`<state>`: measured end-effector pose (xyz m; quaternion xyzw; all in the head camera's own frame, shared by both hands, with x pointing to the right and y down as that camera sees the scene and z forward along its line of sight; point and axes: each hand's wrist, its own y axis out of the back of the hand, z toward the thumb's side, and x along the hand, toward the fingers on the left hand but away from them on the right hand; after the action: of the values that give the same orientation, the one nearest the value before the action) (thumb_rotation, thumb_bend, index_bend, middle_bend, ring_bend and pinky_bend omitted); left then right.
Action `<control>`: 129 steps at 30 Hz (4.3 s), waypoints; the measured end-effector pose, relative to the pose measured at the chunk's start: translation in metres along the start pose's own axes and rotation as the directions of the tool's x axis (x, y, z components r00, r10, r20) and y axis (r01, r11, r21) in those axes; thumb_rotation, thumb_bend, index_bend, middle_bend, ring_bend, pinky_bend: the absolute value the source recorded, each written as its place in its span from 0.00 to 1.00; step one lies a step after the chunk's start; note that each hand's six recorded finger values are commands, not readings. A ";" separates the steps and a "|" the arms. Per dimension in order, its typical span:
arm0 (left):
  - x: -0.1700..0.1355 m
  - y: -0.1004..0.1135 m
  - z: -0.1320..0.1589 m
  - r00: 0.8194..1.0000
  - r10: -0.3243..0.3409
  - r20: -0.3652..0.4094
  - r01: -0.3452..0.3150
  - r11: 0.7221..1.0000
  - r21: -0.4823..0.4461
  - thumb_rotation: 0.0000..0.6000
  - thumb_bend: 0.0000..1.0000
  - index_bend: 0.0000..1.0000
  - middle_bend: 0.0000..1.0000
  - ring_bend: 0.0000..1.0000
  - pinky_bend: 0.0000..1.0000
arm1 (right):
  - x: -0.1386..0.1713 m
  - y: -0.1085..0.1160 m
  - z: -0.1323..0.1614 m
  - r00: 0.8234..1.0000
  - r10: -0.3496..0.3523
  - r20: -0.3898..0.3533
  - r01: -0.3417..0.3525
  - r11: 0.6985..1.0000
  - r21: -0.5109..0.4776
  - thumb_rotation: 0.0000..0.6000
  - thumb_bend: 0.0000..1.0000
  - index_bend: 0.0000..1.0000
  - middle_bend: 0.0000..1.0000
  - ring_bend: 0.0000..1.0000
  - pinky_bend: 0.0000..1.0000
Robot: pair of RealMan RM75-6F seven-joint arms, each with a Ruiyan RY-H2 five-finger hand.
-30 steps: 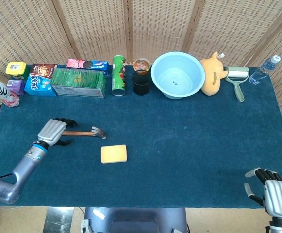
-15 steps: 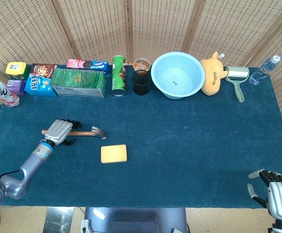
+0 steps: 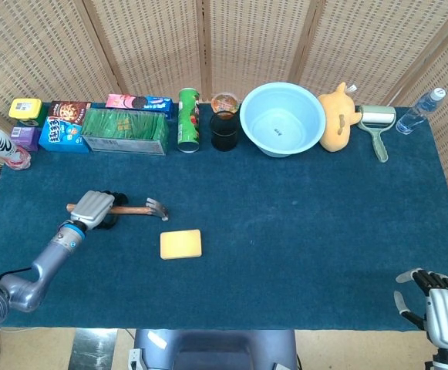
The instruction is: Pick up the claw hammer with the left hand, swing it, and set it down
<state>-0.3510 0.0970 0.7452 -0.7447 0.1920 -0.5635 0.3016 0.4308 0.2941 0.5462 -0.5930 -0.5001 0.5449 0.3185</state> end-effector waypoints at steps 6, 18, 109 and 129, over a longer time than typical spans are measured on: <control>0.000 -0.004 0.001 0.999 -0.042 0.009 0.042 0.999 0.016 1.00 0.76 0.47 0.50 0.49 0.58 | 0.001 0.000 -0.001 1.000 0.004 0.009 -0.004 1.000 -0.017 1.00 0.38 0.47 0.46 0.42 0.34; -0.018 0.015 0.021 0.995 0.051 0.088 -0.028 0.970 -0.240 1.00 0.71 0.51 0.59 0.61 0.69 | -0.001 -0.004 0.000 1.000 0.014 0.008 -0.014 0.999 -0.029 1.00 0.38 0.47 0.46 0.42 0.34; -0.095 0.026 0.076 0.880 0.391 0.269 -0.413 0.910 0.029 1.00 0.66 0.52 0.66 0.67 0.73 | 0.008 -0.002 -0.012 0.998 0.024 0.062 -0.024 1.000 -0.012 1.00 0.38 0.47 0.46 0.42 0.34; -0.106 0.036 0.006 0.884 0.461 0.078 -0.459 0.888 -0.036 1.00 0.62 0.52 0.66 0.67 0.70 | 0.003 -0.009 -0.007 0.998 0.047 0.044 -0.047 0.999 -0.012 1.00 0.38 0.47 0.46 0.42 0.34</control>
<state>-0.3743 0.1378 0.6431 -0.7036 0.3547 -0.4425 0.4282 0.4352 0.3004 0.5547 -0.5943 -0.4959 0.5623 0.2911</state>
